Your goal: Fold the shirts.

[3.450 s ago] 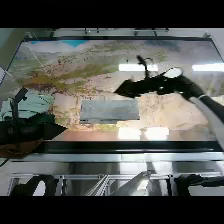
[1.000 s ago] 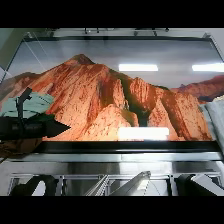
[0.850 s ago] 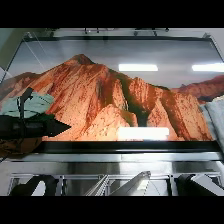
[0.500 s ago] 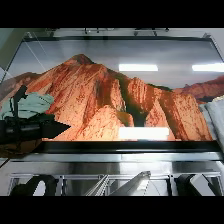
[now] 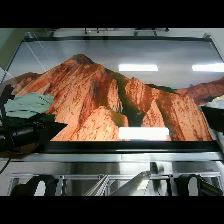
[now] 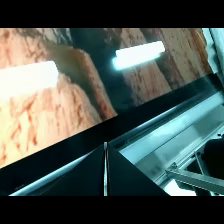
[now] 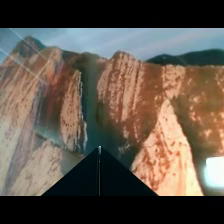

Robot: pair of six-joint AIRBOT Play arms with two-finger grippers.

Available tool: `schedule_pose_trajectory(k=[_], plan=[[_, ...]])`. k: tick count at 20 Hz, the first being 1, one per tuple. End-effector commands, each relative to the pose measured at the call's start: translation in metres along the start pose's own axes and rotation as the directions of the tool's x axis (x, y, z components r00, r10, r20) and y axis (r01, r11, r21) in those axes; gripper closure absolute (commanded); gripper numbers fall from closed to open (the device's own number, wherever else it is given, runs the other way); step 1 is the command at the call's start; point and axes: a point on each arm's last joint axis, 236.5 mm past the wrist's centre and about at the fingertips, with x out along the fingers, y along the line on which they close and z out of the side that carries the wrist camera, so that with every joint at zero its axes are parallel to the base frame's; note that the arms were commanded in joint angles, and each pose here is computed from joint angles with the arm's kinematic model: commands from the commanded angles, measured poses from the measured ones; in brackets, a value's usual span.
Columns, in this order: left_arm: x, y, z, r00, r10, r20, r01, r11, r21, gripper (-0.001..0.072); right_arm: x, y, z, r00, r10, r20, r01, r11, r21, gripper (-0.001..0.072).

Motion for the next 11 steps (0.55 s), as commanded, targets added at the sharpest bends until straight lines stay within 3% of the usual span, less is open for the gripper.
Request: schedule_pose_trajectory(k=[1, 11], plan=[[-0.004, -0.005, 0.002, 1.000, 0.005, 0.026, -0.005, 0.999, 0.035, 0.0695, 0.006, 0.000, -0.021, 0.999, 0.033, 0.043, -0.032, 0.999, -0.018, 0.0697], [0.026, -0.032, -0.012, 0.992, -0.095, -0.082, 0.102, 0.991, 0.087, 0.0696, 0.011, -0.002, -0.019, 0.999, 0.041, 0.035, -0.042, 0.999, 0.010, 0.0695]])
